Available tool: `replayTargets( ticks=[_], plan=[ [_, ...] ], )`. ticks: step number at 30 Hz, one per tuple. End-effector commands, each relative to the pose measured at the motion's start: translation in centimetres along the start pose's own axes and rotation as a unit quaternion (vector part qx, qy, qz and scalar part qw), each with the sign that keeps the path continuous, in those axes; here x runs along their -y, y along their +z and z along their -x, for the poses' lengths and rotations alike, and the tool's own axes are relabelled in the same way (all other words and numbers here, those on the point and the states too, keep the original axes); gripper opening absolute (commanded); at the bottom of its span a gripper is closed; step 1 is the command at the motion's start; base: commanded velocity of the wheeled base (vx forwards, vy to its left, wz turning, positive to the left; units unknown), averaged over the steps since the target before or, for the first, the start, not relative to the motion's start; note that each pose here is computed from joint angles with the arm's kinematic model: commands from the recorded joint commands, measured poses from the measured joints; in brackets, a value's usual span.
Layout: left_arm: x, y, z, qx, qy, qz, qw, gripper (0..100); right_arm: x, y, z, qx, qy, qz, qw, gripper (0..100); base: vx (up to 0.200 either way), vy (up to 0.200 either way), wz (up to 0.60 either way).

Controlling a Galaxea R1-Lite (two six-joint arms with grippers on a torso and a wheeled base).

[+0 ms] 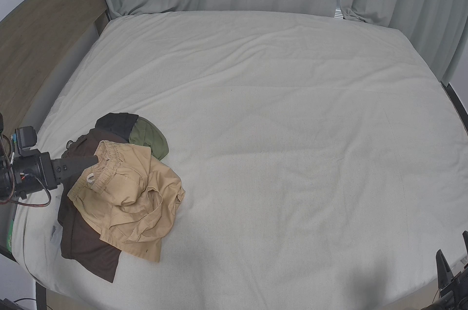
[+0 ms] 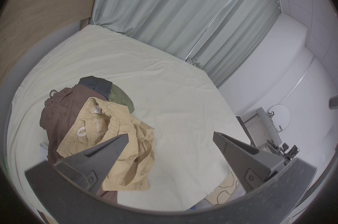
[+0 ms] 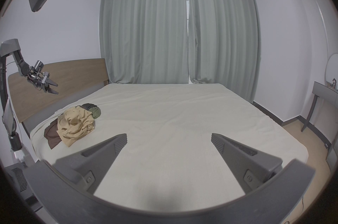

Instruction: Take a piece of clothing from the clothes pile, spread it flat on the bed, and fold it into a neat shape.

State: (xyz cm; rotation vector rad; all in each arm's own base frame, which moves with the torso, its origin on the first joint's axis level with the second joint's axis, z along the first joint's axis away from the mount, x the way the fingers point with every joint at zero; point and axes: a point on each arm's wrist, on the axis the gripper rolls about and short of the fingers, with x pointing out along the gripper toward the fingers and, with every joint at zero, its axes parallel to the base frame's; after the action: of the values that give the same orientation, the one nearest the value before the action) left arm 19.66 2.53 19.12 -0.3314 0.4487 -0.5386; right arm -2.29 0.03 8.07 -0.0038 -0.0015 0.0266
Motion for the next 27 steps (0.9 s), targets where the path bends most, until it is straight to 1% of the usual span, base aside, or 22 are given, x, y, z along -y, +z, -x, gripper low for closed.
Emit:
replayTargets(
  ticks=[1, 6, 8, 10, 19, 21, 24, 26, 27],
  plan=[
    [-2.2, 0.3, -2.0, -0.025, 0.006, 0.016, 0.9996, 100, 0.0, -0.5, -0.1, -0.005, 0.001, 0.0, 1.0, 100, 0.0, 0.0, 0.0],
    [-3.9, 0.5, -3.3, -0.038, 0.009, 0.005, 0.9992, 100, 0.0, -0.5, -0.1, -0.005, 0.001, 0.0, 1.0, 100, 0.0, 0.0, 0.0],
    [-4.3, 0.5, -3.6, -0.042, 0.006, 0.007, 0.9991, 100, 0.0, -0.5, -0.1, -0.005, 0.001, 0.0, 1.0, 100, 0.0, 0.0, 0.0],
    [-5.4, 0.6, -4.0, -0.045, 0.006, 0.012, 0.9989, 100, 0.0, -0.5, -0.1, -0.005, 0.001, 0.0, 1.0, 100, 0.0, 0.0, 0.0],
    [-7.1, 0.6, -5.0, -0.055, 0.006, 0.027, 0.9981, 100, 0.0, -0.5, -0.1, -0.005, 0.0, 0.0, 1.0, 100, 0.0, 0.0, 0.0],
    [-7.4, 0.5, -5.2, -0.057, 0.006, 0.025, 0.998, 100, 0.0, -0.5, -0.1, -0.005, 0.001, 0.0, 1.0, 100, 0.0, 0.0, 0.0],
    [-8.3, 0.2, -6.0, -0.067, 0.006, 0.018, 0.9976, 100, 0.0, -0.5, -0.1, -0.005, 0.001, 0.0, 1.0, 100, 0.0, 0.0, 0.0],
    [-8.5, 0.1, -6.2, -0.069, 0.006, 0.019, 0.9974, 100, 0.0, -0.5, -0.1, -0.005, 0.001, 0.0, 1.0, 100, 0.0, 0.0, 0.0],
    [-8.9, 0.2, -6.5, -0.07, 0.006, 0.02, 0.9973, 100, 0.0, -0.5, -0.1, -0.005, 0.0, 0.0, 1.0, 100, 0.0, 0.0, 0.0]
  ],
)
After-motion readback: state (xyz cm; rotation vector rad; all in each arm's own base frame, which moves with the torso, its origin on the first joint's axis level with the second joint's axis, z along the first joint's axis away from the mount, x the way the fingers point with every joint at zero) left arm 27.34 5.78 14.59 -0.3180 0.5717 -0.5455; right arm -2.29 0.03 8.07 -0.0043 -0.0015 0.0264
